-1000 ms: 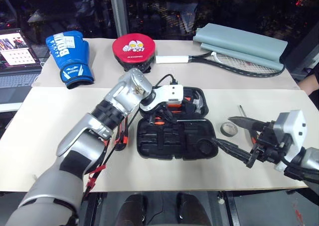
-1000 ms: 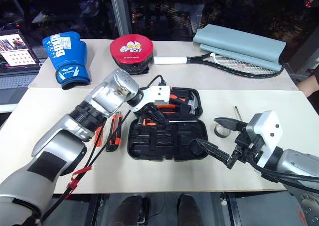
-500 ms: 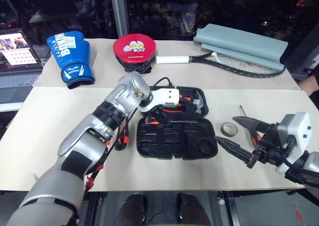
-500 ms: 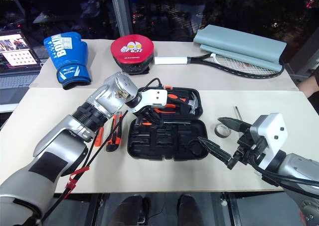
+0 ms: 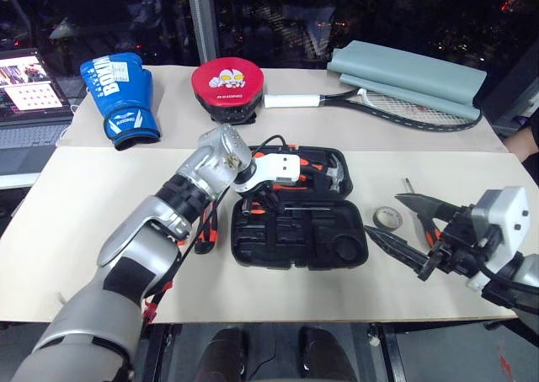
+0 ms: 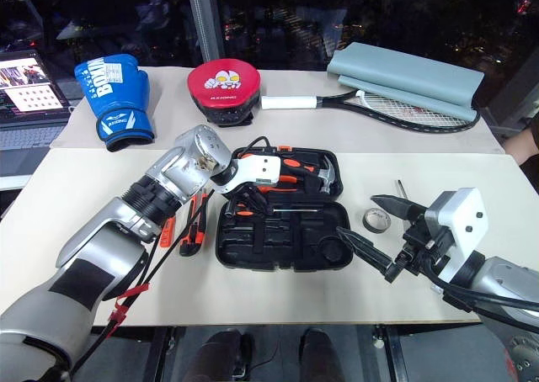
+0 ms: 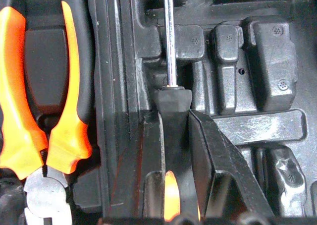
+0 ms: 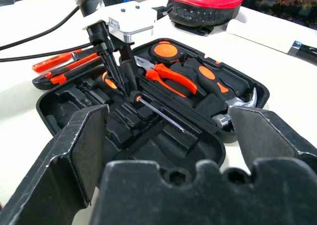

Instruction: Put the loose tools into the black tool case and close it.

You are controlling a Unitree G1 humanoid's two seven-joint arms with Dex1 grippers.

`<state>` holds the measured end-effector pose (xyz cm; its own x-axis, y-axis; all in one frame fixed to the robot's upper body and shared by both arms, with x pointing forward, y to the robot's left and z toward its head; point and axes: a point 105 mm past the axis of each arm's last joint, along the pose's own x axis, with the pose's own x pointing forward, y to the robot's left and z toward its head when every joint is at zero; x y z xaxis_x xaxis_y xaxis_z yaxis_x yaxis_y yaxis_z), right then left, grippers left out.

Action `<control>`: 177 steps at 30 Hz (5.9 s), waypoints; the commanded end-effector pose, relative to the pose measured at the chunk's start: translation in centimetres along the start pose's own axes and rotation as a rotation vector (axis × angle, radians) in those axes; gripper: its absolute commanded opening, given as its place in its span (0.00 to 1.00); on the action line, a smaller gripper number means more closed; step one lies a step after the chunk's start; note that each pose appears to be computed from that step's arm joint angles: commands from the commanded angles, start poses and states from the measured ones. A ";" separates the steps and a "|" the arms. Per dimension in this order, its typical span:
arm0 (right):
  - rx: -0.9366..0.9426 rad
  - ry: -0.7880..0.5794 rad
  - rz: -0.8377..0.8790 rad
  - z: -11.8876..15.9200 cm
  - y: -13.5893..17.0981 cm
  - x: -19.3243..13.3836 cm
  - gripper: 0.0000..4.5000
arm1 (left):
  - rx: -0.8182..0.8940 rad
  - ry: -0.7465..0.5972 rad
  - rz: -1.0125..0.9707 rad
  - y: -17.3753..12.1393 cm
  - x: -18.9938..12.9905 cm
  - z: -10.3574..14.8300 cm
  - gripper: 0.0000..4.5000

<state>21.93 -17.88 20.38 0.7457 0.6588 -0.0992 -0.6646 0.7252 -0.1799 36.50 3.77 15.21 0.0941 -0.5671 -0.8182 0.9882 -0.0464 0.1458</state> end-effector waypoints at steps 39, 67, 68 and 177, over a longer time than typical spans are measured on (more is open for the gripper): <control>-0.004 -0.031 -0.017 0.6 0.2 -0.8 1.00 | 0.294 0.008 -0.001 -0.1 1.5 0.6 0.01; 0.139 0.219 -0.521 -5.3 -4.6 -11.7 1.00 | 0.068 -0.745 -0.103 -3.3 -12.9 2.8 1.00; 0.151 0.239 -0.552 -5.6 -4.5 -12.9 1.00 | 0.074 -0.742 -0.100 -3.4 -13.1 2.9 1.00; -0.497 0.327 0.590 -4.8 -5.5 9.6 0.95 | 0.136 -0.556 0.024 -4.8 -13.1 1.1 1.00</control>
<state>33.02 -16.08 13.77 0.2759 0.7420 -0.6110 -0.9286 0.0415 -0.3688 30.44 10.64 24.59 -0.0108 -0.9116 -0.4110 0.9733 -0.1038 0.2046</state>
